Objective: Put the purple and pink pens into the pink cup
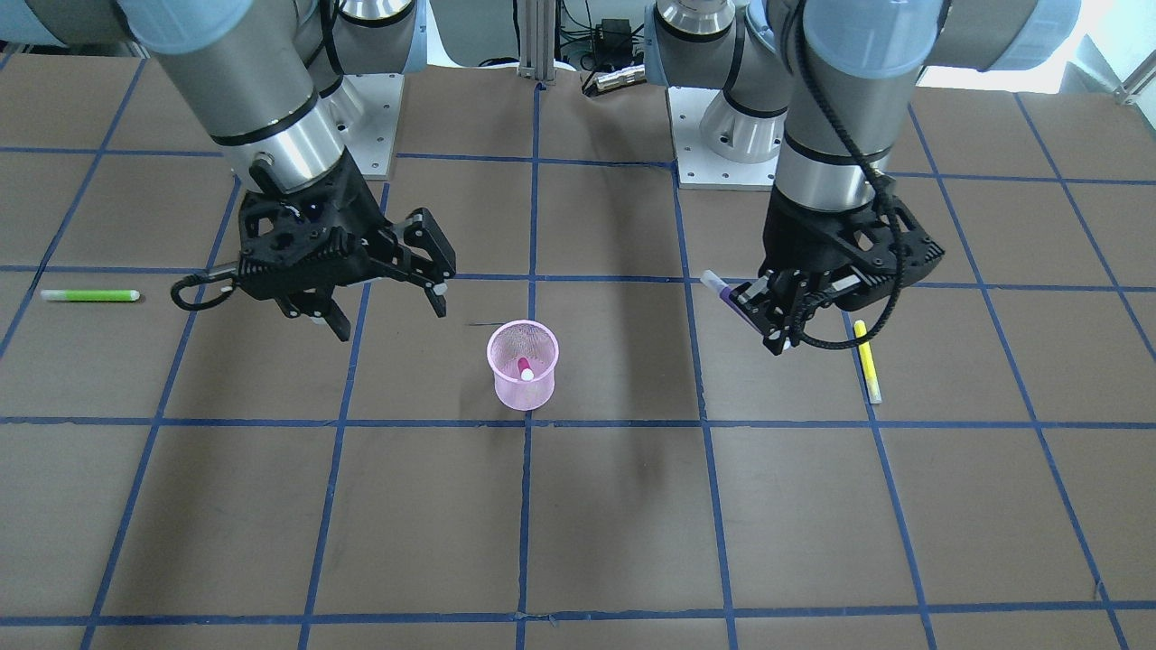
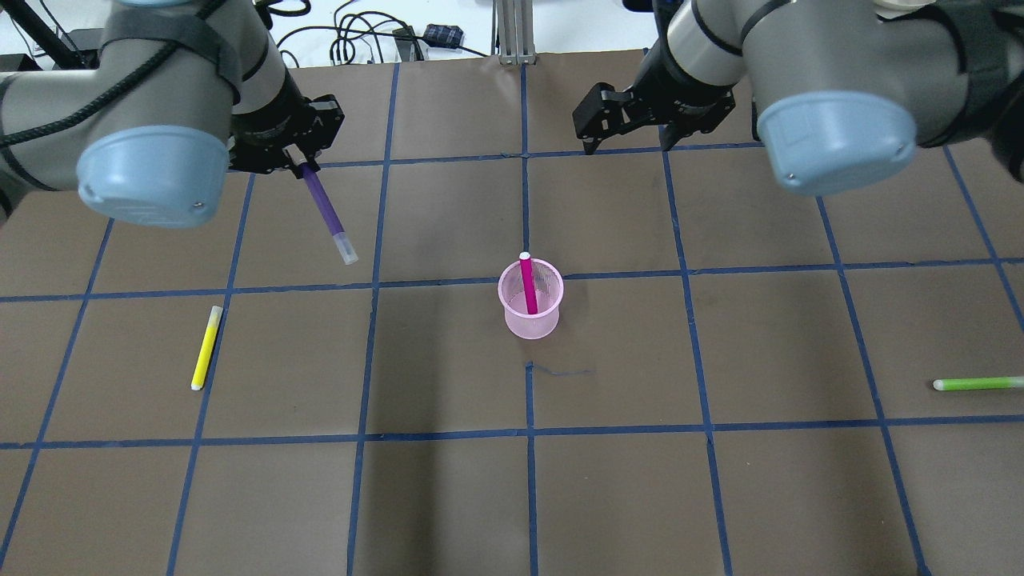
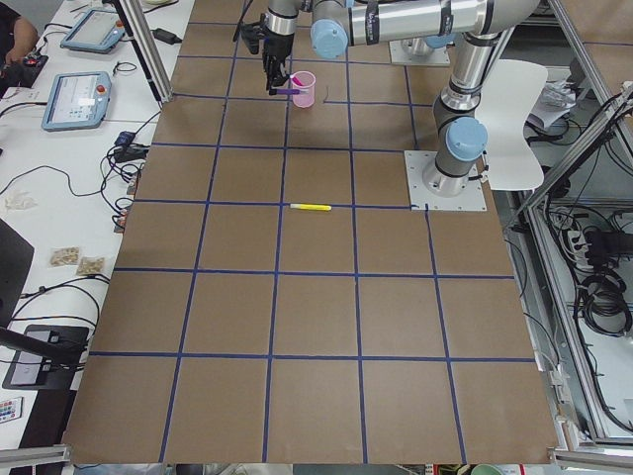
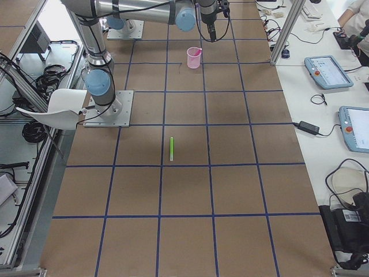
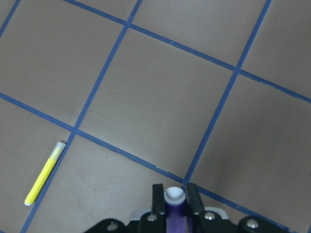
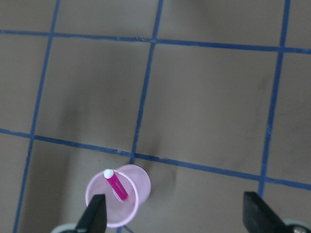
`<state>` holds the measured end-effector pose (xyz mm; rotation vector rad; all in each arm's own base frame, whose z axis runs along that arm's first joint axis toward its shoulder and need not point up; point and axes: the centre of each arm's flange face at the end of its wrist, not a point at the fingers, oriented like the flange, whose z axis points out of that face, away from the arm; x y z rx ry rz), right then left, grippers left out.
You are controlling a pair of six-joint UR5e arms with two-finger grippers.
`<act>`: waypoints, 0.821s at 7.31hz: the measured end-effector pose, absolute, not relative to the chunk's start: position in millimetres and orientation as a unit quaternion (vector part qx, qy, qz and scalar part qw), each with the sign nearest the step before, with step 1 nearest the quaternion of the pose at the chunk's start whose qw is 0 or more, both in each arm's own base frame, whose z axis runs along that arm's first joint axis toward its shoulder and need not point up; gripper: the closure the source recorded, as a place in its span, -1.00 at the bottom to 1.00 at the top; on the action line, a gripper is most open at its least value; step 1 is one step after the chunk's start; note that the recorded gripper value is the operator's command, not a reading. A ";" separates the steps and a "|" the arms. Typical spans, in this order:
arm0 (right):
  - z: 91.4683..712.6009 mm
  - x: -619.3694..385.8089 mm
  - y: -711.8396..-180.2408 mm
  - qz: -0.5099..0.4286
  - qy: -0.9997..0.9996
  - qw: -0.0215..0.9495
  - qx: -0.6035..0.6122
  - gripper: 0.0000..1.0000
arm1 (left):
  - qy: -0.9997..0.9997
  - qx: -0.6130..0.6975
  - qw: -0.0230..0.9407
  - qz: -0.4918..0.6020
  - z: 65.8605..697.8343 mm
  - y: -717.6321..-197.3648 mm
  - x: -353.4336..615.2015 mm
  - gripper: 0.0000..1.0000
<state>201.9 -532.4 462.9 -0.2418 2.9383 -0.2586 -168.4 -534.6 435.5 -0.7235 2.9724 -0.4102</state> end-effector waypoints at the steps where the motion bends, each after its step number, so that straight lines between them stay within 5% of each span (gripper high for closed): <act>1: 482.3 188.9 -526.7 -0.039 0.993 0.053 -0.095 -1.00 | 0.958 -0.241 0.030 -0.150 428.1 -527.8 -198.7 1.00; 4: 482.0 175.0 -494.1 0.048 0.993 0.022 -0.108 -1.00 | 0.937 -0.276 0.079 -0.197 393.5 -494.5 -286.7 1.00; 6: 466.2 170.2 -497.8 0.013 0.993 -0.001 -0.121 -1.00 | 0.921 -0.304 0.079 -0.232 370.5 -485.8 -328.4 1.00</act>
